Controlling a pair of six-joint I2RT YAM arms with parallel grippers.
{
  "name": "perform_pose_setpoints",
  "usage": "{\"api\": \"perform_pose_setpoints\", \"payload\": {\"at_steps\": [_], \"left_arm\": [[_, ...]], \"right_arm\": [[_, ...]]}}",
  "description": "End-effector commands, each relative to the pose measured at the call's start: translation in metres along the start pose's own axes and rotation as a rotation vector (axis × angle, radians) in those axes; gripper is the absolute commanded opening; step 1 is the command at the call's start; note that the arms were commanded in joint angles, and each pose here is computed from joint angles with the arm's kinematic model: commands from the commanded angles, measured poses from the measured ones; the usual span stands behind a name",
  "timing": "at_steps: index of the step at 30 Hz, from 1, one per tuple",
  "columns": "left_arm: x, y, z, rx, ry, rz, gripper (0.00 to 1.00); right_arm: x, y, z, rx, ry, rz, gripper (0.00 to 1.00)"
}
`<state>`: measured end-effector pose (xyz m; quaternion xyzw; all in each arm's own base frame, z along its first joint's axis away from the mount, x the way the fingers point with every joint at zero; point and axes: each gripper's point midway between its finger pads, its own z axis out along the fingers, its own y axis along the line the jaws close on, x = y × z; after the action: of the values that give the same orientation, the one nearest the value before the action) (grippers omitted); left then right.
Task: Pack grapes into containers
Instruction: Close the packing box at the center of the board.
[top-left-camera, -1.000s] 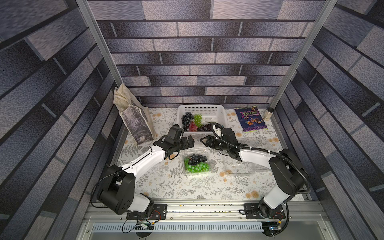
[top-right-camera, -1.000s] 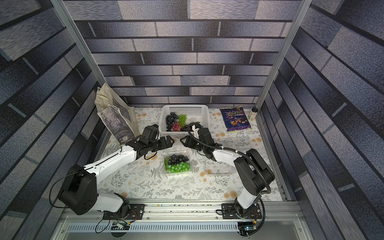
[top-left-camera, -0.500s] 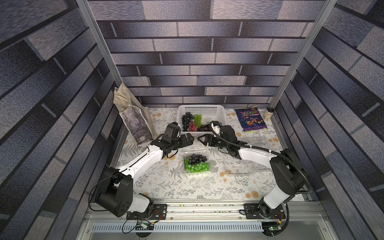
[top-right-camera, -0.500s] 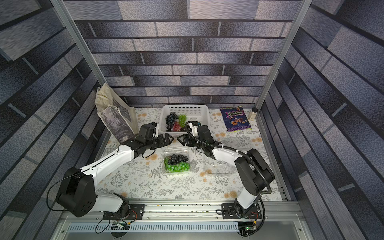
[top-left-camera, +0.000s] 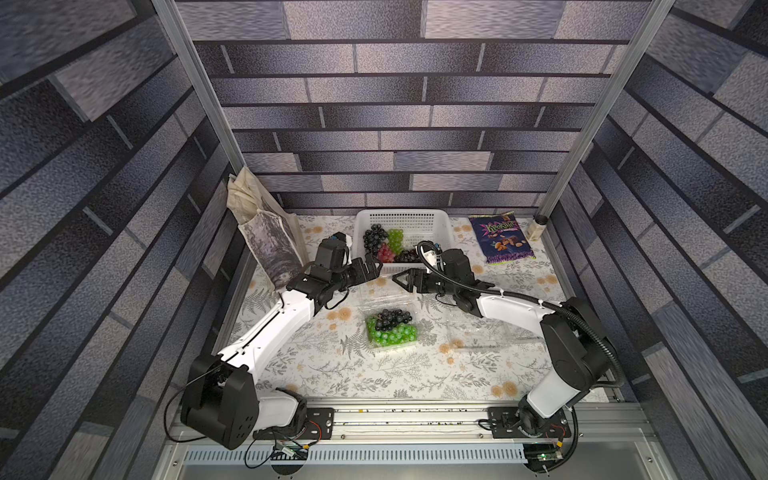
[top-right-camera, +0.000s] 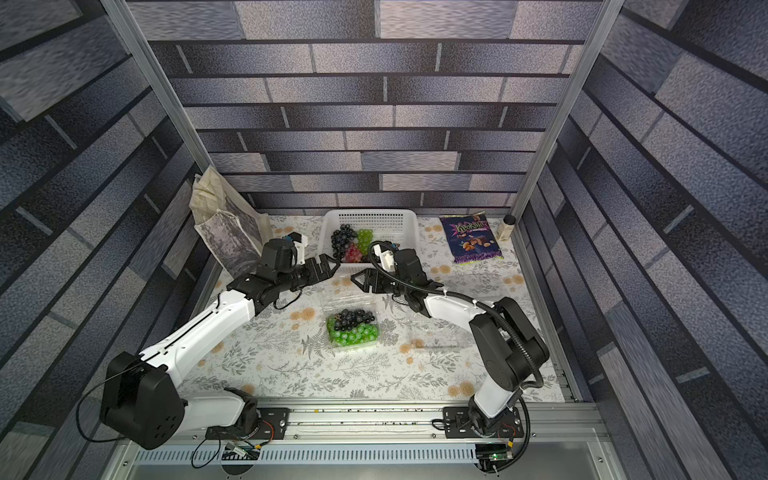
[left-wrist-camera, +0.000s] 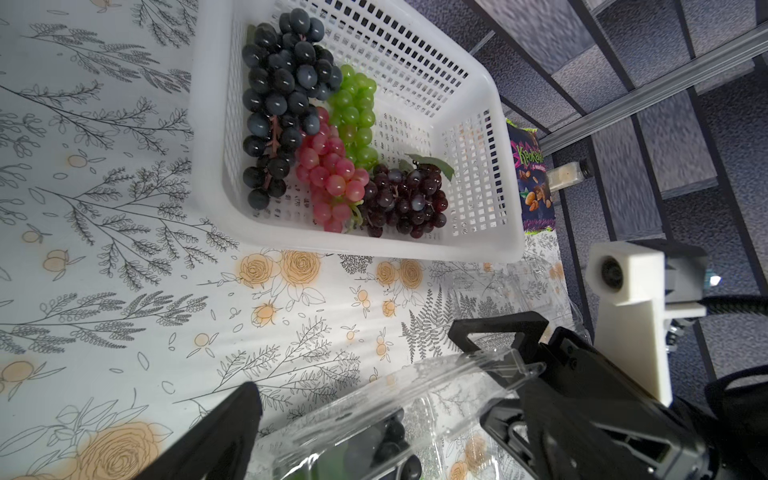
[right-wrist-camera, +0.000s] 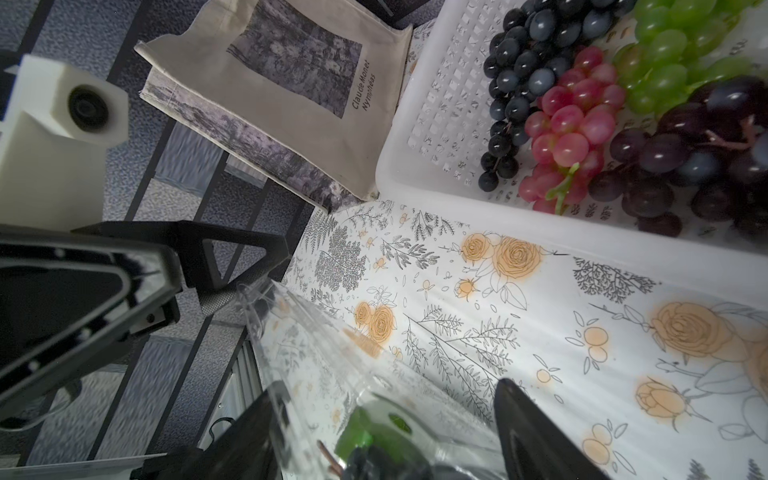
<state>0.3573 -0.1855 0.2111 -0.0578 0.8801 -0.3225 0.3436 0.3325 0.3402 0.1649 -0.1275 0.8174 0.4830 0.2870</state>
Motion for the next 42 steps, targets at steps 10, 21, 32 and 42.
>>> {"api": "perform_pose_setpoints", "payload": {"at_steps": [10, 21, 32, 42], "left_arm": [[0.005, 0.006, 0.002, -0.044, 0.099, 0.046, 0.97], [0.038, 0.011, 0.011, -0.061, 0.217, 0.088, 0.82], [0.063, -0.009, -0.007, -0.021, 0.261, 0.119, 0.82], [0.096, -0.024, -0.020, -0.027, 0.295, 0.183, 0.83]], "right_arm": [[-0.008, 0.025, -0.010, -0.095, 0.000, -0.052, 0.79], [-0.003, 0.026, -0.018, -0.089, 0.004, -0.062, 0.78], [0.000, 0.032, -0.040, -0.060, -0.013, -0.067, 0.78], [0.024, 0.018, -0.097, 0.141, -0.035, -0.020, 0.77]]}}
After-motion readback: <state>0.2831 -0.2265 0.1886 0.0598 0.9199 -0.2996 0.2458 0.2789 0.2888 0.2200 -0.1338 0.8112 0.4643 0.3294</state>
